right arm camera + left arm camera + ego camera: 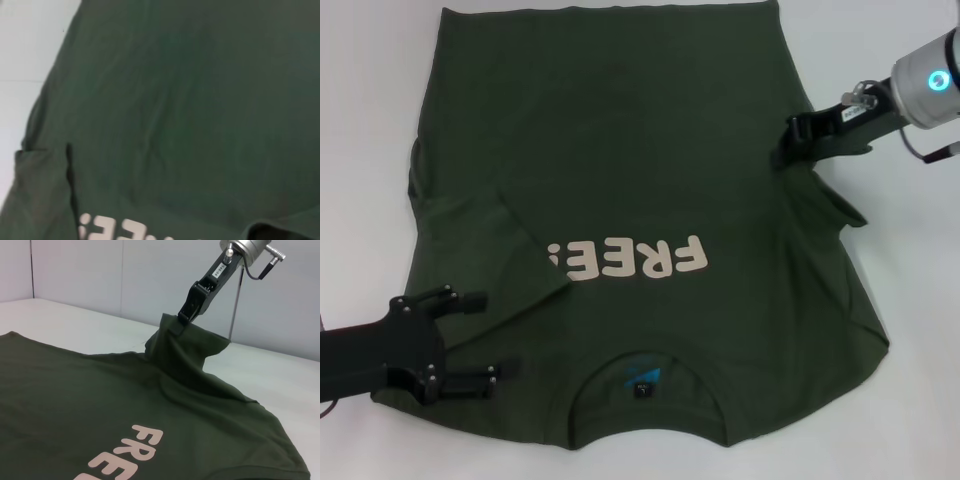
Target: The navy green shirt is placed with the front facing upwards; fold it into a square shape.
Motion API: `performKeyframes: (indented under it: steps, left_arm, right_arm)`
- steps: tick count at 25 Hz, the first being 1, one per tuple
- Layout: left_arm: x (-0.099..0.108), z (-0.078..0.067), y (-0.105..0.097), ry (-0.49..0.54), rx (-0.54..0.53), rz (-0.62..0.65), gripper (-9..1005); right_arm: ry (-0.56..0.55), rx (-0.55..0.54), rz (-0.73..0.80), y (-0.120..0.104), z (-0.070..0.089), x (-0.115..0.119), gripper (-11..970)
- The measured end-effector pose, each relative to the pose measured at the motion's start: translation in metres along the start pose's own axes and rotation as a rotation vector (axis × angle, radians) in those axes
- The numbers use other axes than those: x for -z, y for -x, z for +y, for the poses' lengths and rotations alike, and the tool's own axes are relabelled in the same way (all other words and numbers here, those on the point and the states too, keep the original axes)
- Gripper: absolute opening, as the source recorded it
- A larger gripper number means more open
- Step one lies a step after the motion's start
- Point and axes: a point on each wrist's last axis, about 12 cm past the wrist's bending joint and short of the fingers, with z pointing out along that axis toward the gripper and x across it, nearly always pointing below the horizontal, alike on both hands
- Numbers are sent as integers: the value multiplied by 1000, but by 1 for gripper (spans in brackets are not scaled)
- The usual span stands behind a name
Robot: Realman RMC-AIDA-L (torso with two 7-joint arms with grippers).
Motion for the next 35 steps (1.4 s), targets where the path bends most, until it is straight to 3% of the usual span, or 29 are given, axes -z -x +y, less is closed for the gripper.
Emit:
performKeyframes:
  steps: [10, 15, 17, 22, 28, 31, 35]
  left_arm:
    - [-1, 0, 0, 1, 1, 0, 949]
    - [-1, 1, 1, 0, 0, 0, 949]
    - [-1, 1, 1, -1, -1, 0, 949]
    - [-1, 1, 1, -3, 30, 0, 949]
    - [5, 7, 13, -33, 210, 0, 949]
    - [15, 12, 21, -39, 322, -10, 949]
    - [34, 20, 27, -19, 495, -5, 949]
  right_arm:
    - [109, -94, -31, -9, -4, -7, 50]
    - [109, -101, -26, -11, -7, -7, 224]
    - [105, -104, -20, -13, -9, -6, 468]
    - [96, -108, 29, -18, -21, 6, 672]
    - [229, -123, -35, -45, -49, 30, 786]
    - [318, -175, -73, -67, -70, 49, 830]
    - [352, -216, -105, -104, -98, 71, 873]
